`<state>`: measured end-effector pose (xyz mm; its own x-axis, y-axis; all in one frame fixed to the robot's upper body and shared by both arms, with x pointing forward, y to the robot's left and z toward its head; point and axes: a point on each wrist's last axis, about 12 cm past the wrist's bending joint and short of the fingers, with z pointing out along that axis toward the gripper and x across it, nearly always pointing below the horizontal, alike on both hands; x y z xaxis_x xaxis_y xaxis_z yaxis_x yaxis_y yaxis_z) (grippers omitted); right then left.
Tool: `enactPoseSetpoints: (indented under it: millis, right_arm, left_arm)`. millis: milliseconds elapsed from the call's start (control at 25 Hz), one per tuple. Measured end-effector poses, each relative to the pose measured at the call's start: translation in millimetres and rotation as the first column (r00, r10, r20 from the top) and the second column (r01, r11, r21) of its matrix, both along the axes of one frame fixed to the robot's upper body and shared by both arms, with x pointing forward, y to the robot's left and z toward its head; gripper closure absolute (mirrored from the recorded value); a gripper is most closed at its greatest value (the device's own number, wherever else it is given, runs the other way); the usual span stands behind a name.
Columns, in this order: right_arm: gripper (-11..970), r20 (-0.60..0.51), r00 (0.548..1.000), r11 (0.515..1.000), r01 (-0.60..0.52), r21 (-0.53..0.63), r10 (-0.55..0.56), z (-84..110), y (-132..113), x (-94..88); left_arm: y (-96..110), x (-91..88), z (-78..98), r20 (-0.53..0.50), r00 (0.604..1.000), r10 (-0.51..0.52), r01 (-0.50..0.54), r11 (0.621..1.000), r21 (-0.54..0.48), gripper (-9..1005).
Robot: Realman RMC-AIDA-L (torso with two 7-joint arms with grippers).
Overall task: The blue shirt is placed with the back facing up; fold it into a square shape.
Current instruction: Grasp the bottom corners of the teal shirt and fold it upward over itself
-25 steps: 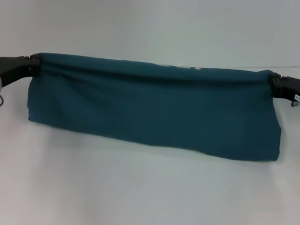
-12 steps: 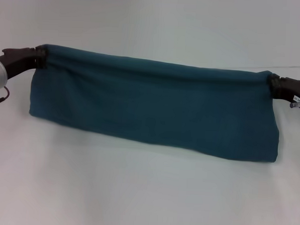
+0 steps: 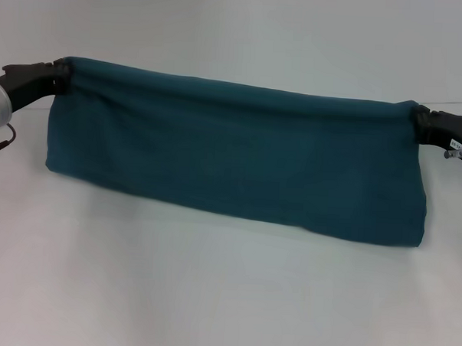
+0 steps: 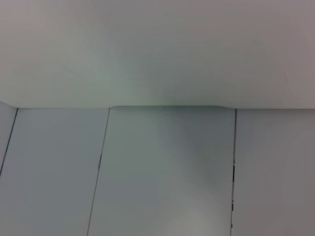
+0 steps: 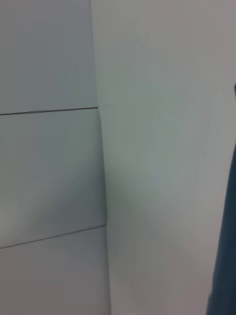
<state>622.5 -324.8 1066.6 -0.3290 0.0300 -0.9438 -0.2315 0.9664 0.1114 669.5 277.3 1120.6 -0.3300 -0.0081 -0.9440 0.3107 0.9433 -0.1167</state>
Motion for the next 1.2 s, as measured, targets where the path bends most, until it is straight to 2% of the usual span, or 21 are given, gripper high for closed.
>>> enactPoseSetpoints:
  millis: [1200]
  right_arm:
    - [941,0.0,1.0,1.0,0.008,0.007,-0.008,0.5,1.3,1.8]
  left_arm:
    - [-9.9,9.6,7.5,0.016,1.0,-0.016,0.016,1.0,0.022,960]
